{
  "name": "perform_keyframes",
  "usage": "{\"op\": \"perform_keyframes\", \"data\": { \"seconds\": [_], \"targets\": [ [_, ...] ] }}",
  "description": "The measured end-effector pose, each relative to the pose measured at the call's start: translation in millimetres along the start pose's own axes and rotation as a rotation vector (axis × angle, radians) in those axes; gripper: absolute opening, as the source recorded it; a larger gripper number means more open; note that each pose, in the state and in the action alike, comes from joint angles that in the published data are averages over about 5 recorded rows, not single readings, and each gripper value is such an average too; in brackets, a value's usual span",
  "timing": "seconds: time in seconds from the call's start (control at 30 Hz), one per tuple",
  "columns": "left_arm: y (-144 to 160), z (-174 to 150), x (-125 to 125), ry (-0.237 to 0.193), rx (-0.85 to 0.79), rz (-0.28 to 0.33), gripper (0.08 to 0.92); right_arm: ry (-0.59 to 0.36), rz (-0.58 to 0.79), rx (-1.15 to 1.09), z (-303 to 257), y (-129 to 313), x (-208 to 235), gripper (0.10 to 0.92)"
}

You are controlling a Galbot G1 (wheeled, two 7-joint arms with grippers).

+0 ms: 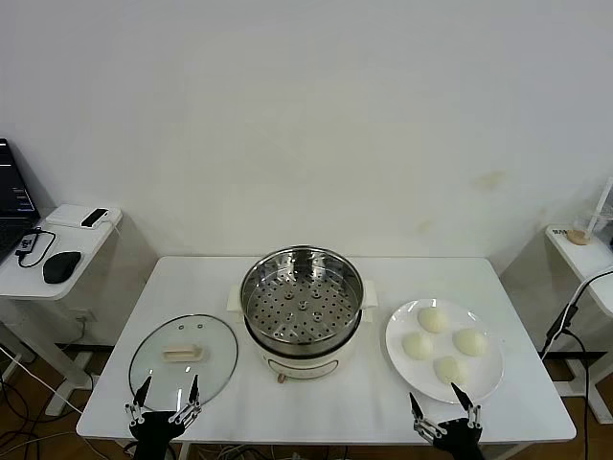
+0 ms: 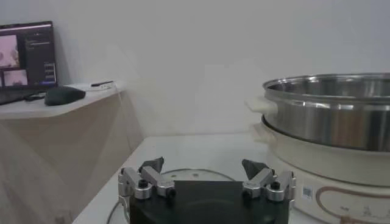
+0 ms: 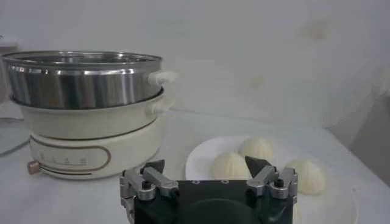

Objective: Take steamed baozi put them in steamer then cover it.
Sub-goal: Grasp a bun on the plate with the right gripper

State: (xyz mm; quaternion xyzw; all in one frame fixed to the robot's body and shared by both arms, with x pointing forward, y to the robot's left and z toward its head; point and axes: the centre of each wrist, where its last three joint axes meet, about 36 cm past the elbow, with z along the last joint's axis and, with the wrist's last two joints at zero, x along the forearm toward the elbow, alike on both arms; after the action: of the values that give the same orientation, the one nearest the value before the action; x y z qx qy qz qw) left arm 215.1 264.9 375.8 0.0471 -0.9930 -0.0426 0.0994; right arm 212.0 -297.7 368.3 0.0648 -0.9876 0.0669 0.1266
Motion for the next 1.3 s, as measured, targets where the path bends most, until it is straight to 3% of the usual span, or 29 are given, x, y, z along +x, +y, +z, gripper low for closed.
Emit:
{"op": "perform_keyframes", "data": {
  "seconds": [0.27,0.73,1.03,1.3],
  "targets": [
    [5,-9,-5,-0.011,-0.032,0.005,0.823,0.015,0.015,0.159,-11,-34,-20,0.823],
    [9,-14,-8,-0.028,-0.107,-0.014,0.823,0.073,-0.094,0.732,-74,-148,-103,0.823],
    [13,-18,-11,-0.048,-0.128,-0.040,0.823,0.181,-0.291,1.084,-141,-205,-173,0.823],
    [14,-21,-10,-0.056,-0.138,-0.052,0.823,0.328,-0.541,1.245,-183,-223,-239,0.823]
  ]
}}
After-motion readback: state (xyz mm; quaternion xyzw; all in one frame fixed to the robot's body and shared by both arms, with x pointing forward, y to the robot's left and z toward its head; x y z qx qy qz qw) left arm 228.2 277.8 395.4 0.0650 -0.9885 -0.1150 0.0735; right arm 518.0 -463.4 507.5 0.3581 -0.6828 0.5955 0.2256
